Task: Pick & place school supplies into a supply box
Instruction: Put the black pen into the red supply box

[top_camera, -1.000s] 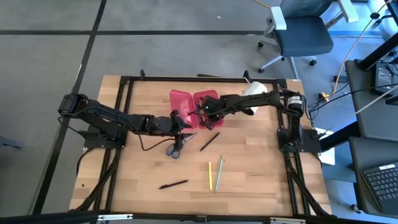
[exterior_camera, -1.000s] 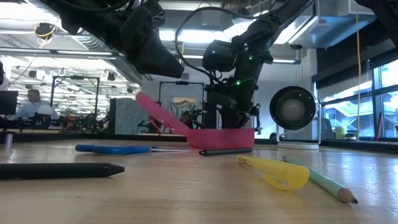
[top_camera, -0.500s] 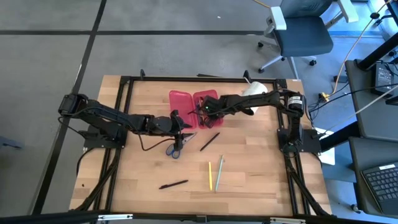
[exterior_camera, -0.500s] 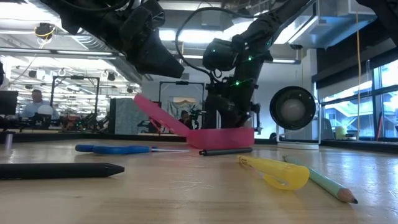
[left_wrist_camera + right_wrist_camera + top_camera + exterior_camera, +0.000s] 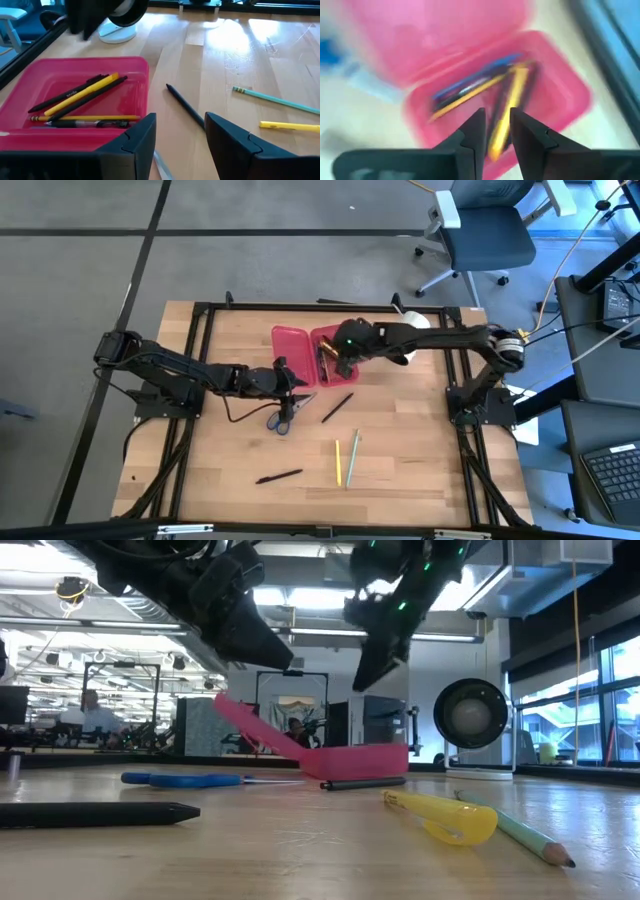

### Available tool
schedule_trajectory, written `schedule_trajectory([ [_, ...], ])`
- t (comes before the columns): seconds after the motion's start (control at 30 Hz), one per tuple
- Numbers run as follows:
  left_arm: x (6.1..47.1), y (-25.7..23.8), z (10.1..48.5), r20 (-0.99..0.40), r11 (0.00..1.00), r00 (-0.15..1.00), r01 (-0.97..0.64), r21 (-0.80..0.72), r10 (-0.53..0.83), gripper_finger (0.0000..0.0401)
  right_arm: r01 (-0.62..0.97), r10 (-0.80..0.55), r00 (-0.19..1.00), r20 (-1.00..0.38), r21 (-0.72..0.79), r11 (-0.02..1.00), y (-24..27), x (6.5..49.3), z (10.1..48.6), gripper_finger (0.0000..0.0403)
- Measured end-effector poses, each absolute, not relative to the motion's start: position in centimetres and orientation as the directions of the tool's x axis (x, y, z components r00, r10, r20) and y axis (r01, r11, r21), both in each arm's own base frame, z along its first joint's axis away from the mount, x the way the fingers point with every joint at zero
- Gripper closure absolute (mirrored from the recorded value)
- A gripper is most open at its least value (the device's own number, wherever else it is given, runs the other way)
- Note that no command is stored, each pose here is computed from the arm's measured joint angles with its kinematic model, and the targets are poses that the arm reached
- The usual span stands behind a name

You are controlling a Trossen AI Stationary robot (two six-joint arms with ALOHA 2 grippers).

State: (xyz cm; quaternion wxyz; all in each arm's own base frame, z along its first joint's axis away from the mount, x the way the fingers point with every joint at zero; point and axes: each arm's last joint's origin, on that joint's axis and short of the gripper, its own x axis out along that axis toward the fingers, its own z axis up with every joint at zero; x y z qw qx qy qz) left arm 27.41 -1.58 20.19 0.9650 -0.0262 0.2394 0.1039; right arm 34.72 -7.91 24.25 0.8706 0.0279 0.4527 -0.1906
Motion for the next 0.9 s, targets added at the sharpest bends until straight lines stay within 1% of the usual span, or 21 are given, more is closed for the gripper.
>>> schedule_trajectory([
  [0.1,27.4,-1.6,20.1,-0.477,0.977,0.858,-0.213,0.003,0.189,0.0241,0.11,-0.143,0.535,-0.833,-0.099,0.989,-6.0,34.2,24.8,0.0311],
  [0.17,27.3,-1.6,20.0,-0.489,0.977,0.852,-0.213,0.007,0.189,0.0243,-0.029,-0.042,0.517,-0.855,-0.067,0.997,-4.8,34.0,24.7,0.0311],
  [0.27,27.3,-1.6,19.9,-0.493,0.977,0.849,-0.213,0.008,0.189,0.0243,-0.178,0.049,0.466,-0.884,-0.039,0.983,-3.4,33.8,24.1,0.0311],
  [0.57,27.3,-1.6,19.9,-0.493,0.977,0.849,-0.213,0.008,0.19,0.024,-0.37,0.094,0.34,-0.936,-0.041,0.928,-1.0,35.2,20.2,0.0311],
  [0.77,27.2,-1.6,19.9,-0.498,0.977,0.846,-0.213,0.01,0.19,0.0243,-0.428,0.111,0.33,-0.937,-0.044,0.903,0.8,36.2,18.4,0.0311],
  [0.9,27.2,-1.6,19.9,-0.5,0.977,0.845,-0.213,0.011,0.19,0.0244,-0.469,0.119,0.359,-0.926,-0.068,0.881,1.6,36.9,17.9,0.0311],
])
